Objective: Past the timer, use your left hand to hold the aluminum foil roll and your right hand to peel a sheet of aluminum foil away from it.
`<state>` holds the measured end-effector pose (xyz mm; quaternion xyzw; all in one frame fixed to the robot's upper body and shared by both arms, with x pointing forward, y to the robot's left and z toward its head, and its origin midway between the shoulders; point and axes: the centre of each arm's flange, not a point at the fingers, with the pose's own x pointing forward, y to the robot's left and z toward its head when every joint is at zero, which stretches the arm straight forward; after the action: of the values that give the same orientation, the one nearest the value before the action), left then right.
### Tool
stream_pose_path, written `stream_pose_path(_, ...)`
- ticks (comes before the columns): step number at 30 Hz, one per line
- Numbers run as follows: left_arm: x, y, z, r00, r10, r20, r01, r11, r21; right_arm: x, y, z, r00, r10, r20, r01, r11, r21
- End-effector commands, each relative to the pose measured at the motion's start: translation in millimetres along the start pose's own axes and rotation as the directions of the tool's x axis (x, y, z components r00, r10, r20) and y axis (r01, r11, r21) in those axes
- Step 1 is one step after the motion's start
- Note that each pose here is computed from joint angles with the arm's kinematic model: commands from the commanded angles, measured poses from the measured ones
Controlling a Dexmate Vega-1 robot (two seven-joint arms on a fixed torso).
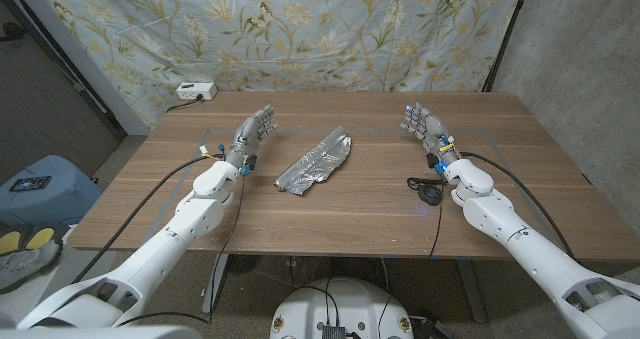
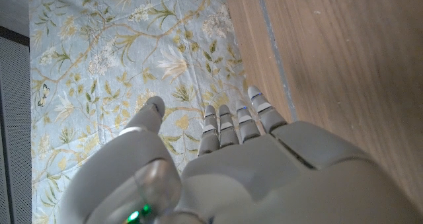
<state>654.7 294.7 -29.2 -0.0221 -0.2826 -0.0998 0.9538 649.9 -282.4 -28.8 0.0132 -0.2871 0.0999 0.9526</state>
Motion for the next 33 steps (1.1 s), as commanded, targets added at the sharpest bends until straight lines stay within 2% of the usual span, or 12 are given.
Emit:
stream_pose_path(1,11.5,-3.1,9.9,1.0,0.011,-0.02,-0.01,1.0,0.019,10.8,5.6,2.7,1.0,0.004,-0.002,-0.004,1.0,-0.022)
stream_pose_path(8,13.5,-7.2,15.0,1.0,0.008,-0.003,-0.008,1.0,0.016,14.8,5.3,1.6,1.0,0.006,0.004,-0.006,1.0,-0.022)
stream_pose_path(14,13.0,-11.8,21.8,1.0,-0.001,-0.009,0.002,0.998,0.06,15.3,2.5,4.9,1.0,0.005,0.018,-0.005,1.0,-0.029)
stream_pose_path(33,1.3,-21.0,38.7,0.999,-0.002,-0.032,0.007,0.988,0.152,16.2,0.2,11.6,0.999,0.024,0.033,-0.022,0.998,-0.057)
